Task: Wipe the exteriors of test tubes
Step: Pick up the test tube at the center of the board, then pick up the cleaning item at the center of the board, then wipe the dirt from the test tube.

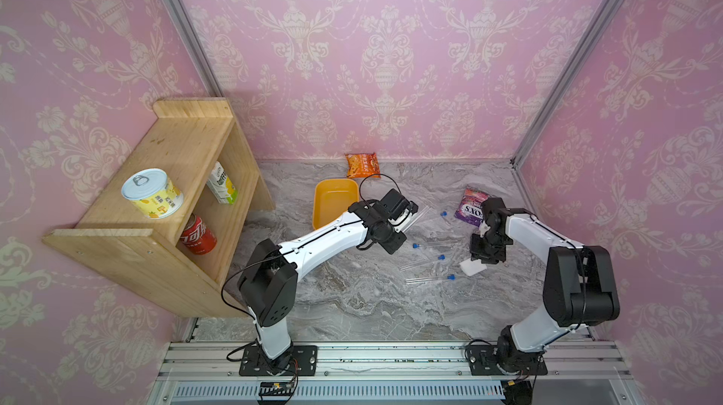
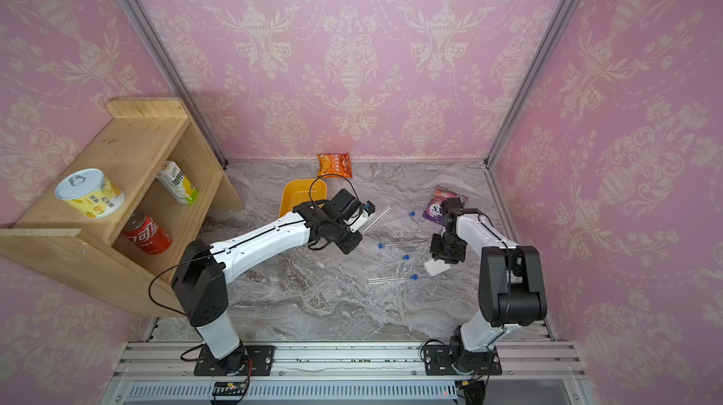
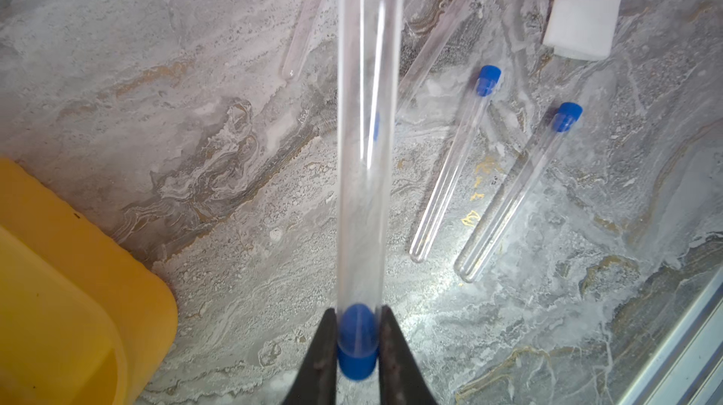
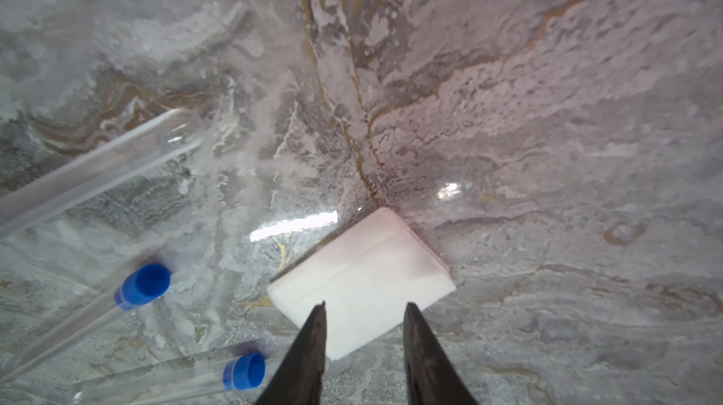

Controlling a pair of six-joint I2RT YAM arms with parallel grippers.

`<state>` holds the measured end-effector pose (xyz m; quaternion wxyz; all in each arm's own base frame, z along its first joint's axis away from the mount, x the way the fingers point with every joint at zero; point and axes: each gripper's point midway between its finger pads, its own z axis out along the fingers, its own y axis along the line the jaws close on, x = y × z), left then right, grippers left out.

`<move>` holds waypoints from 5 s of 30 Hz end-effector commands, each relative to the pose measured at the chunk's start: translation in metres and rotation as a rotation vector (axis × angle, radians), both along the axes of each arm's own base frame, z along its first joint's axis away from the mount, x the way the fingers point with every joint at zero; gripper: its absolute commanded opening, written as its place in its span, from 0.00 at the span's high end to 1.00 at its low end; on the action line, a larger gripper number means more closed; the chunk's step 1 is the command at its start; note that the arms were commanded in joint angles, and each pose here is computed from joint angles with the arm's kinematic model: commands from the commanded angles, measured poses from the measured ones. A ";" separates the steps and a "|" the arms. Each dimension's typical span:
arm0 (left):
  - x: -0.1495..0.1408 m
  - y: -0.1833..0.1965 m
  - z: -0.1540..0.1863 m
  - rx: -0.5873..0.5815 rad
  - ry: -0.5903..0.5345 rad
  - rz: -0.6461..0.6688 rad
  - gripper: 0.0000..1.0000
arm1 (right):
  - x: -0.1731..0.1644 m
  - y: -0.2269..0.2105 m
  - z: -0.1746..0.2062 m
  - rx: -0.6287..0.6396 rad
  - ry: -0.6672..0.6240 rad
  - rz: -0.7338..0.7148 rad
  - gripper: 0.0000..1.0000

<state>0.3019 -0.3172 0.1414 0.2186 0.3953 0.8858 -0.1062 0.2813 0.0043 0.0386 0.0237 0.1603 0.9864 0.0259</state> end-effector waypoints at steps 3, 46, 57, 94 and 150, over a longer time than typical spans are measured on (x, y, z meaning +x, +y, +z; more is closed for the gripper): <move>-0.009 0.000 0.009 -0.039 0.010 0.011 0.80 | 0.004 -0.001 -0.002 -0.005 0.008 0.002 0.68; -0.042 0.005 0.014 -0.164 -0.017 0.034 0.80 | 0.004 0.077 0.153 0.392 -0.370 0.026 1.00; -0.050 -0.009 0.014 -0.215 -0.012 0.028 0.79 | -0.004 0.137 0.193 0.532 -0.602 0.107 1.00; -0.064 -0.051 0.032 -0.446 0.199 0.068 0.79 | -0.009 0.180 0.175 0.271 -0.787 0.483 1.00; -0.040 -0.030 0.029 -0.742 0.411 0.164 0.80 | -0.007 0.163 0.169 0.582 -0.625 0.297 1.00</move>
